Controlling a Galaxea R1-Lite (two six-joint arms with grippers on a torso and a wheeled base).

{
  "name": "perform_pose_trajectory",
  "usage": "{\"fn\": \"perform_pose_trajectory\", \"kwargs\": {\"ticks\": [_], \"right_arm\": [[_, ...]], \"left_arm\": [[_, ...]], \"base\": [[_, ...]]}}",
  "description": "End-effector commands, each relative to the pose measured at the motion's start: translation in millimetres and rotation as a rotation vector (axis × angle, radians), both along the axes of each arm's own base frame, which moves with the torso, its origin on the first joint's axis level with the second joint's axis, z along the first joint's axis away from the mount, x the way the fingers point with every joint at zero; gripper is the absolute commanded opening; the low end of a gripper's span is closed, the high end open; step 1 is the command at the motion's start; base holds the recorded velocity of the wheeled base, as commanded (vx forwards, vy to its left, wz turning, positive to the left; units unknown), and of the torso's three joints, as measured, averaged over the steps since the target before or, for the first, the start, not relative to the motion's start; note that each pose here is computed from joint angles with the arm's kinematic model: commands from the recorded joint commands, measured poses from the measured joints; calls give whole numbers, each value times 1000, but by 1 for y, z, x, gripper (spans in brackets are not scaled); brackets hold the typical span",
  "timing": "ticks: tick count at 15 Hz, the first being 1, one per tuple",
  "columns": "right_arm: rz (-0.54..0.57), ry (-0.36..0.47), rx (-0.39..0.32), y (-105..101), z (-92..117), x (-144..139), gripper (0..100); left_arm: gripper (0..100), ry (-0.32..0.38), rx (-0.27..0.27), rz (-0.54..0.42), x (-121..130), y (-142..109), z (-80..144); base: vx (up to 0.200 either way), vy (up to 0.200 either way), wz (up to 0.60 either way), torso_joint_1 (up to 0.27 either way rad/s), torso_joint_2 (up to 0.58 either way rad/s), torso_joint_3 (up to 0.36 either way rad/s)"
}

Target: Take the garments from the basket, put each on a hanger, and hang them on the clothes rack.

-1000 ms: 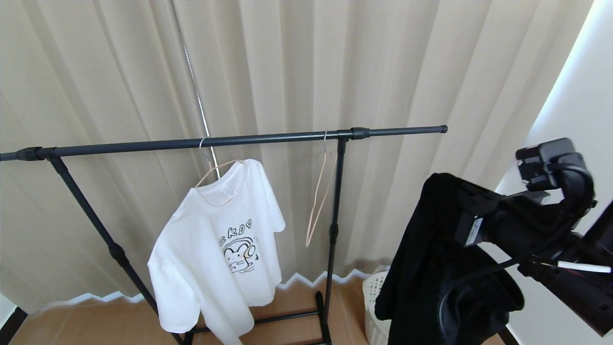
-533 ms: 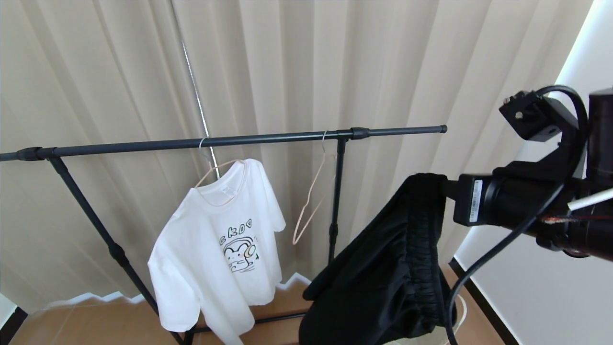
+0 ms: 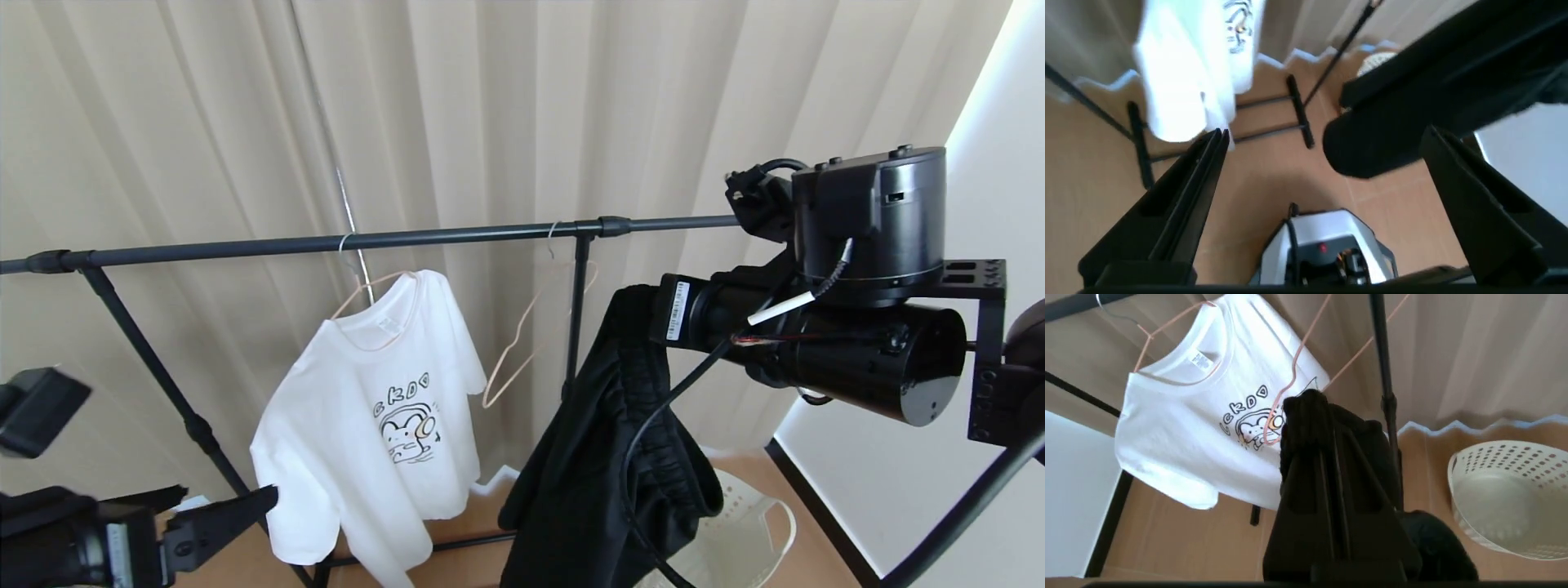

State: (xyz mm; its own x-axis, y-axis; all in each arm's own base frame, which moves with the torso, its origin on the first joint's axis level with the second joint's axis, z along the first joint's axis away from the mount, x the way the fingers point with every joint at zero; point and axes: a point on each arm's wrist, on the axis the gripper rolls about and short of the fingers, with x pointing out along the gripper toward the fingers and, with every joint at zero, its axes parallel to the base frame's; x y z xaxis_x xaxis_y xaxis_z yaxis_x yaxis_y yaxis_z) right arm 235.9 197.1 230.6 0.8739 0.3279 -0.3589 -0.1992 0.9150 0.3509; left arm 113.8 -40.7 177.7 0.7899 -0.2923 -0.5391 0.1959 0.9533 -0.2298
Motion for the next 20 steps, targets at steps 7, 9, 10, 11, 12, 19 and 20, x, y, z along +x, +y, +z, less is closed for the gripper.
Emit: {"fn": "perform_pose_trajectory", "kwargs": {"ticks": [7, 9, 10, 11, 12, 19, 20], "right_arm": [[-32, 31, 14, 29, -14, 11, 0], [-129, 4, 16, 39, -15, 24, 0], [-143, 1, 37, 41, -13, 26, 0], [-144, 2, 39, 42, -13, 25, 0], [-141, 1, 41, 43, -13, 25, 0], [-115, -16, 48, 54, -8, 11, 0], [-130, -20, 41, 54, -9, 11, 0]], "left_arm": [[100, 133, -16, -257, 72, -134, 5], [100, 119, -24, -240, 81, -152, 1], [100, 109, -27, -229, 84, -162, -3], [100, 93, -34, -219, 85, -171, -5], [100, 85, -33, -211, 87, -177, -9], [100, 36, -77, -138, 106, -235, -16], [100, 30, -86, -133, 109, -241, -16]], "base": [[0, 0, 0, 0, 0, 0], [0, 0, 0, 0, 0, 0], [0, 0, 0, 0, 0, 0], [0, 0, 0, 0, 0, 0], [0, 0, 0, 0, 0, 0], [0, 0, 0, 0, 0, 0], [0, 0, 0, 0, 0, 0]]}}
